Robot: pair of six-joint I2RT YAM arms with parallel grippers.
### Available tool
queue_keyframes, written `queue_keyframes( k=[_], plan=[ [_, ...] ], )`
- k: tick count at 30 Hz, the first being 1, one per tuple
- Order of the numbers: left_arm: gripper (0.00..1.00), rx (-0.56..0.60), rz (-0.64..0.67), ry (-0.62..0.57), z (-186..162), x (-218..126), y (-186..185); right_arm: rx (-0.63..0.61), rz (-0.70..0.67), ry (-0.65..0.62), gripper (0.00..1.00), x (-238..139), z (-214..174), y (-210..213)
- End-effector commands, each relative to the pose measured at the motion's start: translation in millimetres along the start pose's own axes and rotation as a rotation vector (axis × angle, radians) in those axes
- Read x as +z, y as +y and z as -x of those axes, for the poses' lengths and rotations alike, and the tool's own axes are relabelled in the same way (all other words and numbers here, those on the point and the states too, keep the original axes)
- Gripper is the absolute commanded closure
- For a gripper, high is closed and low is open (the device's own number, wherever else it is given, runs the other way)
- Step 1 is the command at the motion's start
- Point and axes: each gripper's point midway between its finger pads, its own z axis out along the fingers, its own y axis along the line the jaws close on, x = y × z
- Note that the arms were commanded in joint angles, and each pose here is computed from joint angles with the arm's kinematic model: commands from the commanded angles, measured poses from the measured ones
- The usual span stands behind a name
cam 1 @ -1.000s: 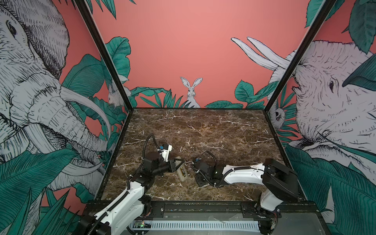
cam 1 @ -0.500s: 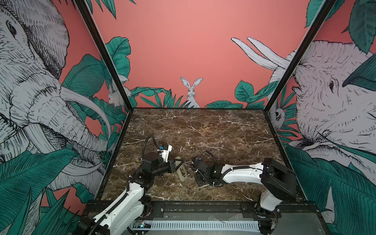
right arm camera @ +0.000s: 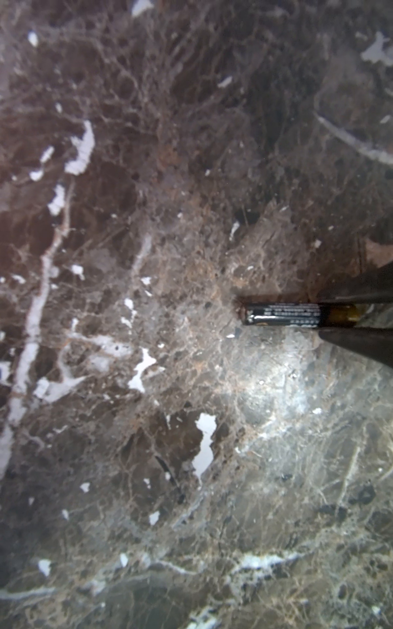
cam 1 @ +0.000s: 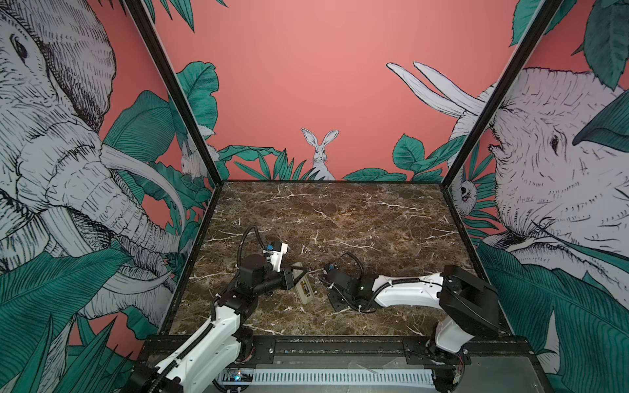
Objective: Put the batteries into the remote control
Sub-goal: 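Close the right gripper on the end of the AA battery and lift, then carry the battery with the right gripper over the remote's compartment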
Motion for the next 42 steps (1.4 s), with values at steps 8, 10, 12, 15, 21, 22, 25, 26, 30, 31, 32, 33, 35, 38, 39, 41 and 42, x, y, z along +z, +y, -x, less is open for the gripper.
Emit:
queue_keyframes(
  k=[8, 10, 12, 15, 21, 22, 25, 26, 30, 31, 32, 33, 35, 38, 39, 41, 42],
  plan=[
    [1.0, 0.0, -0.001, -0.013, -4.1, -1.8, 4.2, -0.107, -0.058, 0.023, 0.98, -5.3, -11.2, -16.0],
    [1.0, -0.005, -0.001, -0.022, -3.9, -1.7, 5.6, -0.139, -0.051, 0.009, 1.0, -9.4, -9.1, -14.4],
    [1.0, -0.008, -0.005, -0.03, -3.3, -1.3, 5.8, -0.173, -0.049, 0.011, 1.0, -9.7, -11.4, -13.7],
    [1.0, -0.01, -0.006, -0.042, -2.4, -1.2, 6.6, -0.203, -0.029, -0.042, 1.0, -25.4, -3.7, -9.2],
    [1.0, -0.015, -0.017, -0.06, -1.5, -0.6, 7.1, -0.248, 0.013, -0.118, 1.0, -41.1, -0.2, 0.9],
    [1.0, -0.016, -0.021, -0.067, -0.7, -0.7, 6.6, -0.263, 0.022, -0.137, 1.0, -45.9, 2.1, 5.2],
    [1.0, -0.012, -0.035, -0.082, 1.2, -0.9, 4.8, -0.302, 0.061, -0.191, 1.0, -63.6, 12.8, 22.5],
    [1.0, -0.008, -0.039, -0.087, 2.0, -1.0, 4.0, -0.307, 0.072, -0.202, 1.0, -69.1, 16.2, 26.9],
    [1.0, 0.001, -0.057, -0.108, 5.7, -2.1, 0.5, -0.325, 0.127, -0.256, 1.0, -93.2, 31.5, 45.7],
    [1.0, 0.0, -0.064, -0.115, 6.8, -2.5, -0.9, -0.335, 0.142, -0.269, 1.0, -99.3, 35.2, 50.9],
    [1.0, -0.002, -0.069, -0.12, 7.6, -2.7, -1.7, -0.341, 0.148, -0.275, 1.0, -103.3, 37.7, 53.8],
    [1.0, -0.005, -0.071, -0.122, 7.9, -2.7, -1.7, -0.348, 0.158, -0.278, 1.0, -107.8, 40.3, 57.7],
    [1.0, -0.011, -0.075, -0.126, 9.1, -2.4, -2.6, -0.362, 0.167, -0.274, 1.0, -112.7, 43.8, 63.4],
    [1.0, -0.02, -0.096, -0.148, 12.6, -2.7, -5.4, -0.377, 0.173, -0.263, 1.0, -116.3, 48.6, 69.5],
    [1.0, -0.022, -0.106, -0.156, 13.6, -3.1, -6.6, -0.386, 0.171, -0.257, 1.0, -116.6, 50.7, 71.4],
    [1.0, -0.03, -0.118, -0.163, 13.9, -3.4, -8.1, -0.404, 0.167, -0.238, 1.0, -116.4, 53.2, 74.9],
    [1.0, -0.032, -0.12, -0.166, 14.2, -3.7, -8.3, -0.411, 0.166, -0.23, 1.0, -116.9, 55.5, 77.2]
  ],
)
